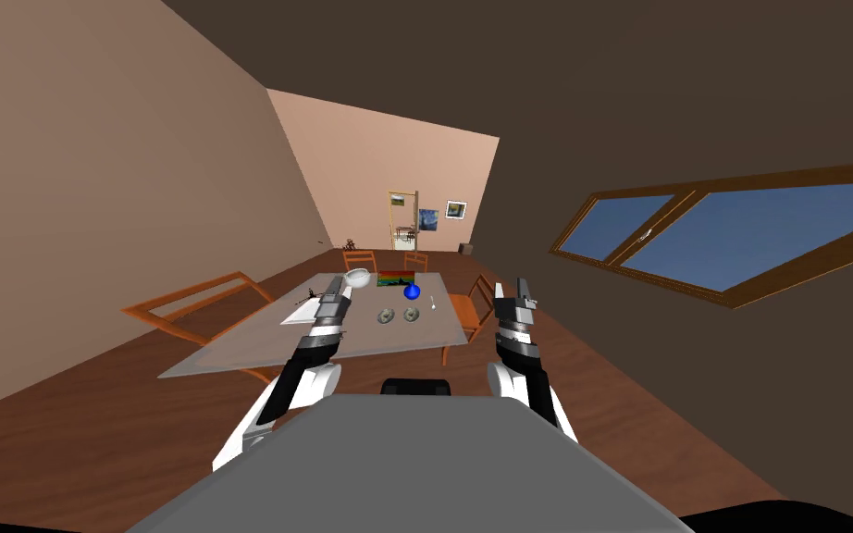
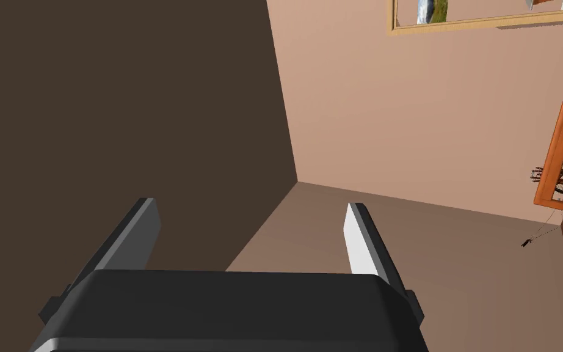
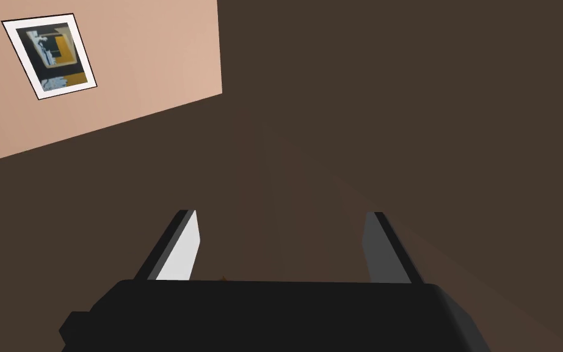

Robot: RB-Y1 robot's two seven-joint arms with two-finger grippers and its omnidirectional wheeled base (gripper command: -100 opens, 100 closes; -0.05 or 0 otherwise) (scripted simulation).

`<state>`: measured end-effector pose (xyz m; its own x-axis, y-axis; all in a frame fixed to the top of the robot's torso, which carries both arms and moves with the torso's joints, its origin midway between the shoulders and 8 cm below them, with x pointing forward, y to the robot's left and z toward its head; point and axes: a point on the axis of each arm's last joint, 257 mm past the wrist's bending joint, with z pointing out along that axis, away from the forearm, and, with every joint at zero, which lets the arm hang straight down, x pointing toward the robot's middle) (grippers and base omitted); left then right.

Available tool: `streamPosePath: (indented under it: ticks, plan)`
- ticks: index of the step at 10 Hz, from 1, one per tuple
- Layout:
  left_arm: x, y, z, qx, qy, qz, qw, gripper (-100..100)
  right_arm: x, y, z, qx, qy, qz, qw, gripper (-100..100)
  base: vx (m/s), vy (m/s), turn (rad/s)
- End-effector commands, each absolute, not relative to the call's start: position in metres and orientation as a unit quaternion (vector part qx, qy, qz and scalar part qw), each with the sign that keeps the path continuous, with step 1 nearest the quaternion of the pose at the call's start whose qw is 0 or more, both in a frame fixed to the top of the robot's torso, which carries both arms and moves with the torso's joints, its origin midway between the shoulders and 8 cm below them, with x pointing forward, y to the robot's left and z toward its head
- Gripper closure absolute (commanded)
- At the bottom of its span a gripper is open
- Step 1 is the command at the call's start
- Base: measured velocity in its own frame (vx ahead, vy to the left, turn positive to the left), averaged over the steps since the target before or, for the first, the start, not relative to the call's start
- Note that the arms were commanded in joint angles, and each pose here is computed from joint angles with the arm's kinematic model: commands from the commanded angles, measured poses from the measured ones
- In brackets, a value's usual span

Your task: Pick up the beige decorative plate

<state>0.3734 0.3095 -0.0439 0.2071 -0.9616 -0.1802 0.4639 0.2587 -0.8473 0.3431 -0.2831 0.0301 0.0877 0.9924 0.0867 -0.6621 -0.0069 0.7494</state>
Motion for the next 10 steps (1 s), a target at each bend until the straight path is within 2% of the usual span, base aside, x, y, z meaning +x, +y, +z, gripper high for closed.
streamPosePath:
  ticks: [1,10]
  plan:
    - [0.388,0.310,-0.070,-0.359,0.391,-0.507,0.679,-100,0.343,-0.283,0.030,0.331,0.249,0.628,0.659,0,-0.037,0.026,-0.170]
    - [0.423,0.318,-0.180,-0.456,0.446,-0.489,0.595,-100,0.343,-0.283,0.030,0.331,0.249,0.628,0.659,0,-0.027,0.022,-0.101]
